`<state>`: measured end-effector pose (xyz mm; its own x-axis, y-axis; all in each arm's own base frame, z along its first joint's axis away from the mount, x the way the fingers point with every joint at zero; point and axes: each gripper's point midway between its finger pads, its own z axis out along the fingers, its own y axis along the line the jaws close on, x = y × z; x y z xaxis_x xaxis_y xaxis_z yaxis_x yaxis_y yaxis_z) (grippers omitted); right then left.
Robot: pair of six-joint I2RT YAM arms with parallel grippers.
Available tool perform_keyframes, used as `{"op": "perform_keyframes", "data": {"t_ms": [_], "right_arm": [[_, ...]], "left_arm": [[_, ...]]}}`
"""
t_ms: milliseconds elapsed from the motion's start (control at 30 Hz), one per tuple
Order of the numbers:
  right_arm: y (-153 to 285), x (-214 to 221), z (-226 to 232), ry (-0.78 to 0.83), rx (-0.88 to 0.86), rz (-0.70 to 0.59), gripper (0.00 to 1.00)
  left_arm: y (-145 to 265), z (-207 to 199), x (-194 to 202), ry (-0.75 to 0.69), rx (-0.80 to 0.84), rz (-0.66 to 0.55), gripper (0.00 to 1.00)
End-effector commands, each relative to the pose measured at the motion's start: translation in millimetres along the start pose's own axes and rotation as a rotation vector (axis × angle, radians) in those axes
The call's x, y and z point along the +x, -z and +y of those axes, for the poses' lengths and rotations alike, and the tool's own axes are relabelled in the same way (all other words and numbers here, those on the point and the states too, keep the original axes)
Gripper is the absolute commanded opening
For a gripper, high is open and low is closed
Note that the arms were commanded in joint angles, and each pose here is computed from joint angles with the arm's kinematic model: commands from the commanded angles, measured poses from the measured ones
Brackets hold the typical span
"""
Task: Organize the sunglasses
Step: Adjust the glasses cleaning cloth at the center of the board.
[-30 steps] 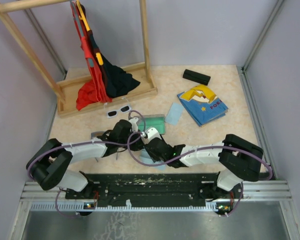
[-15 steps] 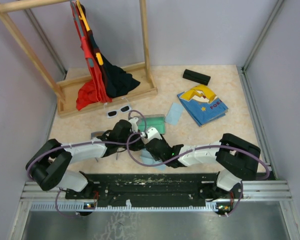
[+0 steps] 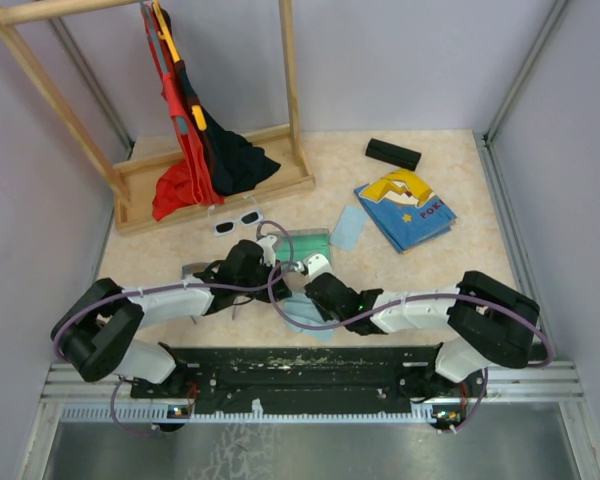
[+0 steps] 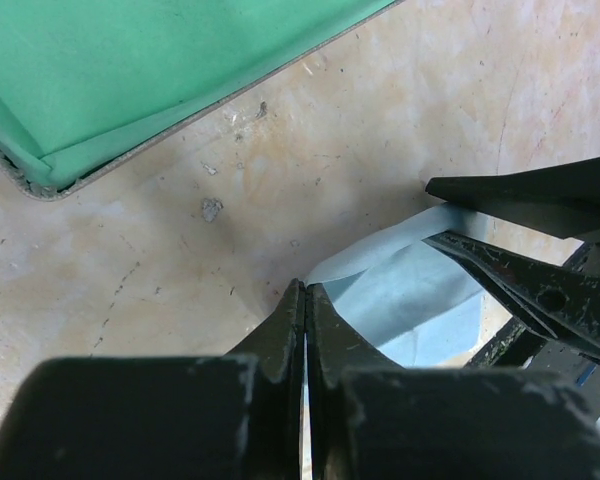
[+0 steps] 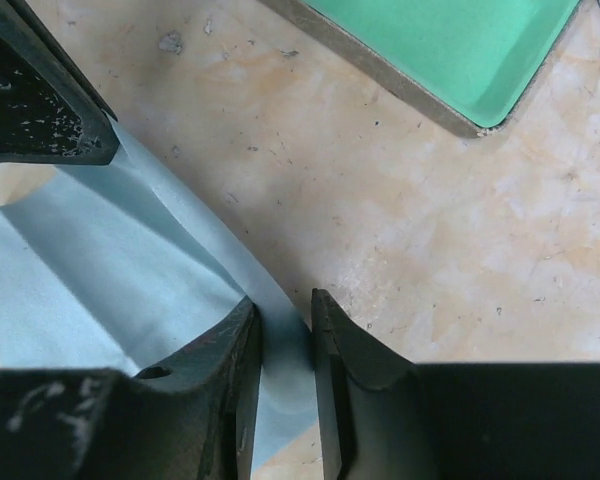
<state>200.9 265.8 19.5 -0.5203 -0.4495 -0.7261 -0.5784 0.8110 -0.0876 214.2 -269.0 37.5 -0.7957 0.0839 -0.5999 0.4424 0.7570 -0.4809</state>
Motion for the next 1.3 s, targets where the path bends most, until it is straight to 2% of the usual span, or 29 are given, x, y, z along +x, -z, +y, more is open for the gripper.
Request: {"op": "perform_keyframes", "data": {"t_ms": [0, 433, 800, 1033, 1167, 1267], "right_arm": [[5, -3, 7, -0.028, -0.067, -0.021, 0.22], [13, -17, 7, -0.054, -0.084, -0.061, 0.0], [28, -38, 3, -0.071, -0.096, -0.111, 0.0], [28, -34, 0, -0.048, -0.086, -0.078, 0.0], [24, -25, -3, -0.047, -0.087, -0.049, 0.12], [20, -19, -5, -0.049, -0.084, -0.032, 0.15]], "left_arm": [[4, -2, -3, -0.011, 0.01, -0.01, 0.01], [5, -3, -2, -0.014, 0.017, -0.006, 0.01], [6, -8, -5, -0.031, 0.039, -0.002, 0.01], [8, -7, -10, -0.04, 0.024, -0.018, 0.01], [7, -7, -11, -0.044, 0.022, -0.017, 0.01], [6, -7, -10, -0.043, 0.023, -0.011, 0.01]]}}
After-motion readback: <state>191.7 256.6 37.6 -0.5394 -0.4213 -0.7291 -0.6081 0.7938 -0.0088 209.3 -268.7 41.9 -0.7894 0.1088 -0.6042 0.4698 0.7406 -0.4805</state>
